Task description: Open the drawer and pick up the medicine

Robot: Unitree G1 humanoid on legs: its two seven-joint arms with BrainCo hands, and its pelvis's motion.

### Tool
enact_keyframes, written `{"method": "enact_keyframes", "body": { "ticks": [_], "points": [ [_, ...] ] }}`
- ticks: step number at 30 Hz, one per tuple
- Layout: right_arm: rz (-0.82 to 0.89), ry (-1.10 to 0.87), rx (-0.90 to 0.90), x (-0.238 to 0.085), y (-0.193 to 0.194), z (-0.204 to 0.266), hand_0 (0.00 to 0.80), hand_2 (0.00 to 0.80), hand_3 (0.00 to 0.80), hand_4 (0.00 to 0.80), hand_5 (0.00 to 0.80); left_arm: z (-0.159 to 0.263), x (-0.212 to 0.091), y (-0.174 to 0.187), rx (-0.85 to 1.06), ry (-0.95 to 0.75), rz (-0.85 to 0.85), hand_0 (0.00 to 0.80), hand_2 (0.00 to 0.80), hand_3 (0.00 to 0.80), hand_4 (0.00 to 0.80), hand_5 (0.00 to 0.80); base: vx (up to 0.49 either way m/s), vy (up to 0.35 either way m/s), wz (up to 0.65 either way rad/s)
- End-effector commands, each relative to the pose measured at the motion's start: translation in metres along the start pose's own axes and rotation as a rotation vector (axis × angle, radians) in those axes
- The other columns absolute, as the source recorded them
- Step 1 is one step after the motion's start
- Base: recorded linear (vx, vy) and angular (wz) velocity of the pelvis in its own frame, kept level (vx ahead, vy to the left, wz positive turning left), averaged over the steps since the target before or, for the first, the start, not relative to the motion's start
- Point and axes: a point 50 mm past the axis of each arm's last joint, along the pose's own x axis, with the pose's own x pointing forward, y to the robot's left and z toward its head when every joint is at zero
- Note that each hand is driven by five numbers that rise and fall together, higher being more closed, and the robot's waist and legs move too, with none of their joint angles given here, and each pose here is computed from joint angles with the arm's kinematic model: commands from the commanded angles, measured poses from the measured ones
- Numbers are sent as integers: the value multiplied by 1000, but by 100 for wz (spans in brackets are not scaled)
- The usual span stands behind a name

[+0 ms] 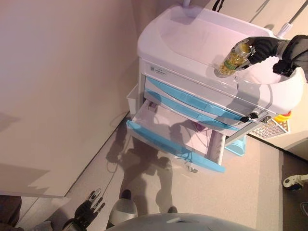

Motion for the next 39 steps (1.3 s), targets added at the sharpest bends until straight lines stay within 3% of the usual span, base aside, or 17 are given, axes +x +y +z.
{"method": "enact_keyframes", "body": {
  "ticks": [1, 9, 23, 39],
  "points": [
    [-47, 16, -42, -7, -14, -2, 800, 800, 800, 800, 800, 16, -7, 10, 90, -10, -3, 0, 0, 0, 0, 0, -11, -6, 4],
    [-70, 70, -45, -4, -9, -15, 800, 800, 800, 800, 800, 17, -6, 9, 91, -9, -5, 0, 0, 0, 0, 0, -1, -1, 6],
    [-239, 158, -11, -26, -42, -29, 800, 800, 800, 800, 800, 18, -10, 15, 86, -11, 10, 0, 0, 0, 0, 0, 5, -1, 0],
    [-313, 242, -18, -37, -55, -43, 800, 800, 800, 800, 800, 19, -15, 24, 93, -1, 42, 0, 0, 0, 0, 0, 43, -20, 1]
  ]
}}
